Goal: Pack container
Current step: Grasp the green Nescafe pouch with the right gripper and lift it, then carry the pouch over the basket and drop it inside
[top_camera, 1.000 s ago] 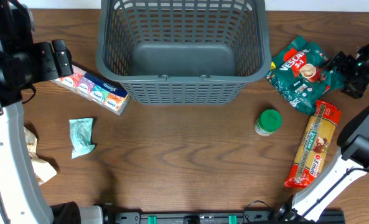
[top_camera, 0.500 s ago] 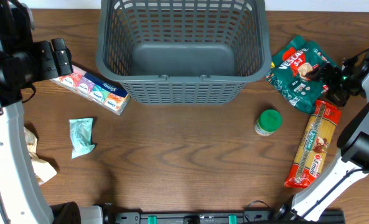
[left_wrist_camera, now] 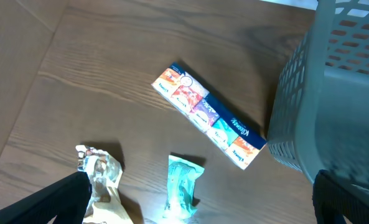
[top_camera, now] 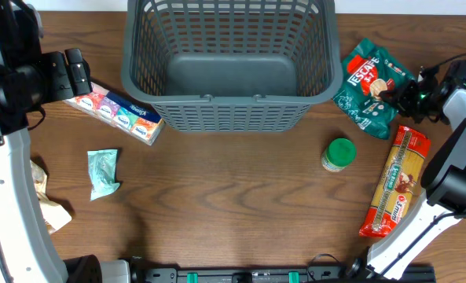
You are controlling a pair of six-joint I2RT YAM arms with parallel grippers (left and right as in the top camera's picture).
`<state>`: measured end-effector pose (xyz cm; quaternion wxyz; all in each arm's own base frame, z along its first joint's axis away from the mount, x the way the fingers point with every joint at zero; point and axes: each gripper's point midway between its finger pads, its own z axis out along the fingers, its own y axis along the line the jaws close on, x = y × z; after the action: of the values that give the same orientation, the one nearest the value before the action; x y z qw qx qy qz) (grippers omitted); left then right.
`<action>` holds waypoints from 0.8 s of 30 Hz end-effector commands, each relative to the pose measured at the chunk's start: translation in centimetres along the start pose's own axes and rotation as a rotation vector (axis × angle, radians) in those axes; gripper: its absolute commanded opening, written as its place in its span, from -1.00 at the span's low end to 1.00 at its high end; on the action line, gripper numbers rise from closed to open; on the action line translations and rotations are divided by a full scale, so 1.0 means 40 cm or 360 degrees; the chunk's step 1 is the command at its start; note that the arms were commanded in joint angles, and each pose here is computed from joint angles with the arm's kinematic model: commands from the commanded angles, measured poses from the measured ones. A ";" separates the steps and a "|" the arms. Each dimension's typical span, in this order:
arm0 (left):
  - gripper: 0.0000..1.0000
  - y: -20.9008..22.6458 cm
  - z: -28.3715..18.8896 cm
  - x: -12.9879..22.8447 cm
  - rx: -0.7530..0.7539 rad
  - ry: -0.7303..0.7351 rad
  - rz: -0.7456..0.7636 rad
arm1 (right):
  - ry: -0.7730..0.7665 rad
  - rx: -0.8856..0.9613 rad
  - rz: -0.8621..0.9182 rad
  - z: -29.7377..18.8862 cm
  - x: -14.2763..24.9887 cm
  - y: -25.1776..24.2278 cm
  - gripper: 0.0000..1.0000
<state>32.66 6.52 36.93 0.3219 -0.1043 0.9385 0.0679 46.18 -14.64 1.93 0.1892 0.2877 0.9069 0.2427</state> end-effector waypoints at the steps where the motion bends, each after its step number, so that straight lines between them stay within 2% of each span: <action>1: 0.97 0.000 0.005 0.001 0.0002 0.0008 0.0014 | 0.0225 0.0113 0.0089 0.087 0.115 -0.066 -0.97; 6: 0.97 0.001 0.005 0.001 0.0001 0.0008 0.0031 | 0.0202 0.0098 0.0033 0.025 0.096 -0.016 -0.97; 9: 0.97 0.001 0.005 0.001 0.0001 0.0008 0.0032 | 0.0082 0.0125 -0.0050 -0.072 0.049 0.041 -0.97; 16: 0.97 0.001 0.005 0.001 0.0001 0.0008 0.0044 | -0.0417 0.0355 -0.0307 -0.424 -0.030 0.224 -0.97; 24: 0.97 0.001 0.005 0.002 0.0001 0.0010 0.0043 | -0.0987 0.0334 -0.0591 -0.768 0.025 0.477 -0.98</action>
<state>32.66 6.52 36.93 0.3216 -0.0993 0.9391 0.0696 40.26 -12.65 30.63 0.3914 0.2221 0.8928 0.0218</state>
